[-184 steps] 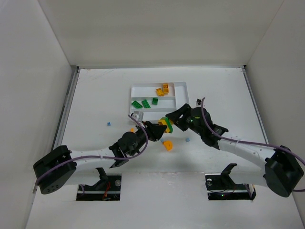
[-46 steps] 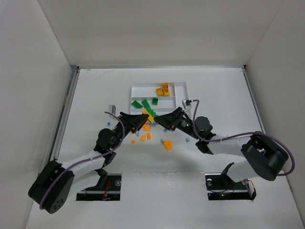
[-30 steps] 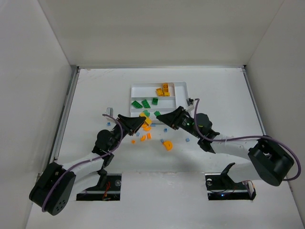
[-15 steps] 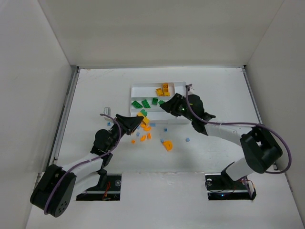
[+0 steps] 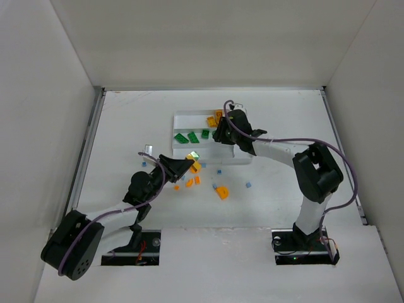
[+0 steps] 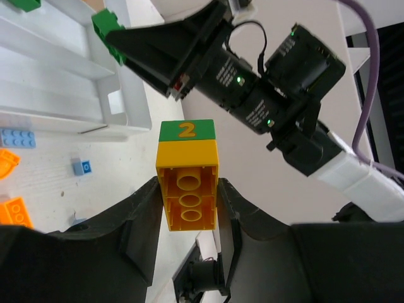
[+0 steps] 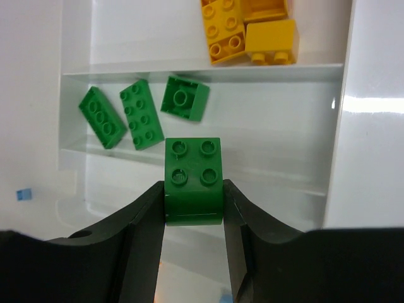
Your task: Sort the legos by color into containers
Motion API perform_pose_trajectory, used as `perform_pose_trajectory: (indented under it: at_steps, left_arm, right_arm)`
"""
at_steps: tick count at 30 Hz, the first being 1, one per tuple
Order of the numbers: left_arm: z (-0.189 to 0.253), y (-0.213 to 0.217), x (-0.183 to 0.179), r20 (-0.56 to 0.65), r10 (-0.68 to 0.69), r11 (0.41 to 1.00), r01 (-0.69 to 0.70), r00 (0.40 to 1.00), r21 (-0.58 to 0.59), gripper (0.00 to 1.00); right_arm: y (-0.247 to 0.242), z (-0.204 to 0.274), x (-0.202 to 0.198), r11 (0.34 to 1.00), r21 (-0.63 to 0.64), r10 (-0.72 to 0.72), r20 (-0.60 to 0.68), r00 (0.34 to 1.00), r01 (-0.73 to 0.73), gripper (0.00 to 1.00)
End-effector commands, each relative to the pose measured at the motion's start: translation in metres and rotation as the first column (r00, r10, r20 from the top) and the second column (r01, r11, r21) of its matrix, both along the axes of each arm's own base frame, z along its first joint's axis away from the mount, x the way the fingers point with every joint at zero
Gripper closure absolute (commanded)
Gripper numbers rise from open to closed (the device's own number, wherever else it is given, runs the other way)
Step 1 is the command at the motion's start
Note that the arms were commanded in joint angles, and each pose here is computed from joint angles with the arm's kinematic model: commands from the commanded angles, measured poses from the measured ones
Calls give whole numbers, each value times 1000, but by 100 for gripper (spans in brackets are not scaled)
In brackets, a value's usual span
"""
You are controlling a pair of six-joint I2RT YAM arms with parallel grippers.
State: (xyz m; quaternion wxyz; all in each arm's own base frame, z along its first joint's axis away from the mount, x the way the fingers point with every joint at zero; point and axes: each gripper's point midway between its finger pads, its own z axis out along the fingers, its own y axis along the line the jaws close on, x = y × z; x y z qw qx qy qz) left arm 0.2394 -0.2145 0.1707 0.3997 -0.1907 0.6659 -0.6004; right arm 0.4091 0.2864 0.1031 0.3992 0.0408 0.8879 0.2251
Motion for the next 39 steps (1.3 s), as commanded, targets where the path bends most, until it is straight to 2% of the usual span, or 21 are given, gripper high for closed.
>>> perform_pose_trajectory:
  at_steps: [1, 3, 8, 11, 14, 17, 20, 23, 26, 30, 33, 39]
  left_arm:
    - [12, -5, -1, 70, -5, 1000, 5, 998, -4, 78]
    - [12, -8, -1, 67, -14, 1000, 14, 998, 0, 78]
    - [15, -13, 0, 70, -23, 1000, 24, 997, -13, 78]
    - [23, -17, 1, 77, -39, 998, 42, 996, -36, 78]
    - [23, -19, 2, 80, -42, 998, 45, 996, -44, 77]
    - [27, -26, 4, 95, -67, 995, 73, 993, -60, 77]
    - [36, -35, 3, 129, -98, 990, 110, 987, -92, 77]
    - [43, -46, 1, 141, -134, 982, 151, 981, -110, 77]
    - [49, -51, -5, 168, -149, 980, 168, 974, -108, 78]
    - [67, -49, -10, 209, -145, 975, 176, 967, -138, 78]
    - [70, -48, -12, 216, -138, 974, 172, 966, -146, 78]
    - [74, -53, -13, 220, -148, 971, 183, 964, -151, 78]
  right_arm:
    - [-7, 5, 18, 998, -63, -23, 32, 999, 24, 55]
    - [-7, 8, 24, 998, -55, -32, 50, 998, 35, 50]
    - [-6, 28, 29, 999, -4, -41, 117, 992, 42, 31]
    - [-10, 49, 14, 999, 37, -37, 146, 989, 32, 29]
    - [-11, 82, -20, 989, 145, -14, 211, 977, -17, 29]
    - [-9, 112, -61, 936, 338, 11, 264, 964, -103, 27]
    - [1, 124, -92, 843, 503, 61, 266, 962, -193, 22]
    - [18, 131, -117, 744, 605, 147, 268, 952, -285, 15]
    - [25, 131, -125, 698, 645, 173, 269, 947, -311, 12]
    - [27, 118, -124, 688, 670, 166, 229, 959, -279, 10]
    - [37, 118, -132, 654, 694, 199, 225, 954, -300, 11]
    - [53, 117, -141, 569, 764, 241, 200, 950, -305, 21]
